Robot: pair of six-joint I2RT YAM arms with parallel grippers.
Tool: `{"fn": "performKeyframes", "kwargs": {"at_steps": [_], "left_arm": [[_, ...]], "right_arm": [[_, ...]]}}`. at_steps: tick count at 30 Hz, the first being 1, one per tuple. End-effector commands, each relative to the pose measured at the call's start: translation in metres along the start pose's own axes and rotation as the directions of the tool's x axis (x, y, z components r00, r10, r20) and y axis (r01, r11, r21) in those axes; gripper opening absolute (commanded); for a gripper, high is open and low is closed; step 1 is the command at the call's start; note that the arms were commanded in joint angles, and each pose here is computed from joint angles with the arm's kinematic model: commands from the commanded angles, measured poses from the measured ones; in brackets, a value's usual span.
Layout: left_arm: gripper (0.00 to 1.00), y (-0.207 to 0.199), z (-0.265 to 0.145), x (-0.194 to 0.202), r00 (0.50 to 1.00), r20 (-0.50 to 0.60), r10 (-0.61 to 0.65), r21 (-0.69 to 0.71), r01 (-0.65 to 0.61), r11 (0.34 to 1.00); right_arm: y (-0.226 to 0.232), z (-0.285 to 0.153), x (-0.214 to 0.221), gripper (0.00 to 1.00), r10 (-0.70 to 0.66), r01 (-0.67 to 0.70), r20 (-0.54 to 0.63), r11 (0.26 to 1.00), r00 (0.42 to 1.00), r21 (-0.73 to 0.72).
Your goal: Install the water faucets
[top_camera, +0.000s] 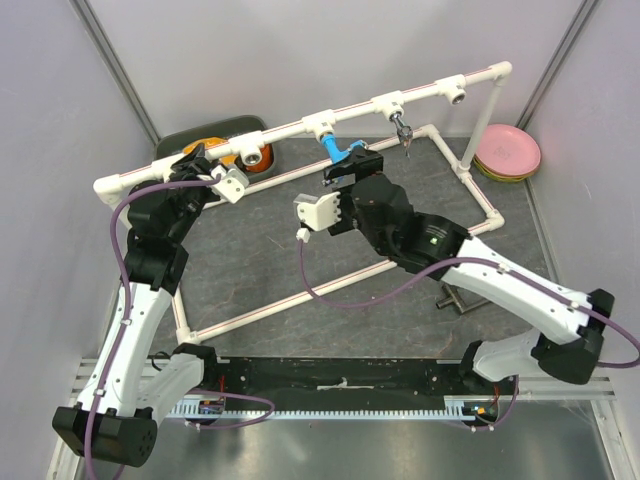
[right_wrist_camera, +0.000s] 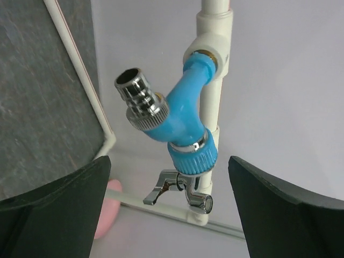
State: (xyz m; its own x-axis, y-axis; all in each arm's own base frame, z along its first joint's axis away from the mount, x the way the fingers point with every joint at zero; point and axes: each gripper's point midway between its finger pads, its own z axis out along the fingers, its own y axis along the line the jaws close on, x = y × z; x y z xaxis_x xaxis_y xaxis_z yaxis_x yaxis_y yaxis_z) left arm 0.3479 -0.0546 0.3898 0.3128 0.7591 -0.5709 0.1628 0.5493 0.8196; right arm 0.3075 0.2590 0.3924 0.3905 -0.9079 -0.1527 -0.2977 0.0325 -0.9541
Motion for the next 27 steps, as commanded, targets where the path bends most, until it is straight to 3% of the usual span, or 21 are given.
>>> {"fn": "performKeyframes", "kwargs": {"at_steps": [1, 6, 11, 14, 15, 19, 24, 27], "left_arm": [[0.02, -0.013, -0.001, 0.036, 0.979, -0.14, -0.147, -0.012, 0.146, 0.989], [0.02, -0.013, -0.001, 0.035, 0.98, -0.138, -0.147, -0.012, 0.146, 0.989], [0.02, -0.014, -0.001, 0.035, 0.98, -0.136, -0.147, -0.01, 0.147, 0.989], [0.02, -0.013, -0.002, 0.035, 0.98, -0.136, -0.145, -0.012, 0.145, 0.989], [0.02, -0.014, -0.002, 0.035, 0.98, -0.137, -0.147, -0.011, 0.146, 0.989], [0.02, -0.014, -0.001, 0.035, 0.98, -0.138, -0.147, -0.01, 0.147, 0.989], [0.02, -0.014, -0.001, 0.035, 0.98, -0.136, -0.147, -0.01, 0.147, 0.989], [0.02, -0.014, -0.001, 0.035, 0.979, -0.137, -0.148, -0.007, 0.149, 0.989]], "right_arm": [[-0.02, 0.009, 0.015, 0.98, -0.15, 0.167, -0.171, 0.982, 0.974, 0.09], [-0.021, 0.027, 0.007, 0.98, -0.197, 0.221, -0.2, 0.969, 0.96, 0.108], [-0.012, 0.046, 0.002, 0.85, -0.217, 0.248, -0.211, 0.96, 0.953, 0.134], [-0.003, 0.057, 0.005, 0.67, -0.236, 0.269, -0.23, 0.955, 0.944, 0.126], [-0.004, 0.059, 0.004, 0.52, -0.227, 0.265, -0.232, 0.953, 0.946, 0.149], [-0.001, 0.062, 0.006, 0.25, -0.213, 0.259, -0.249, 0.951, 0.945, 0.167], [-0.004, 0.061, 0.007, 0.02, -0.13, 0.185, -0.239, 0.956, 0.962, 0.227], [-0.006, 0.061, 0.005, 0.0, 0.012, 0.042, -0.194, 0.961, 0.981, 0.273]]}}
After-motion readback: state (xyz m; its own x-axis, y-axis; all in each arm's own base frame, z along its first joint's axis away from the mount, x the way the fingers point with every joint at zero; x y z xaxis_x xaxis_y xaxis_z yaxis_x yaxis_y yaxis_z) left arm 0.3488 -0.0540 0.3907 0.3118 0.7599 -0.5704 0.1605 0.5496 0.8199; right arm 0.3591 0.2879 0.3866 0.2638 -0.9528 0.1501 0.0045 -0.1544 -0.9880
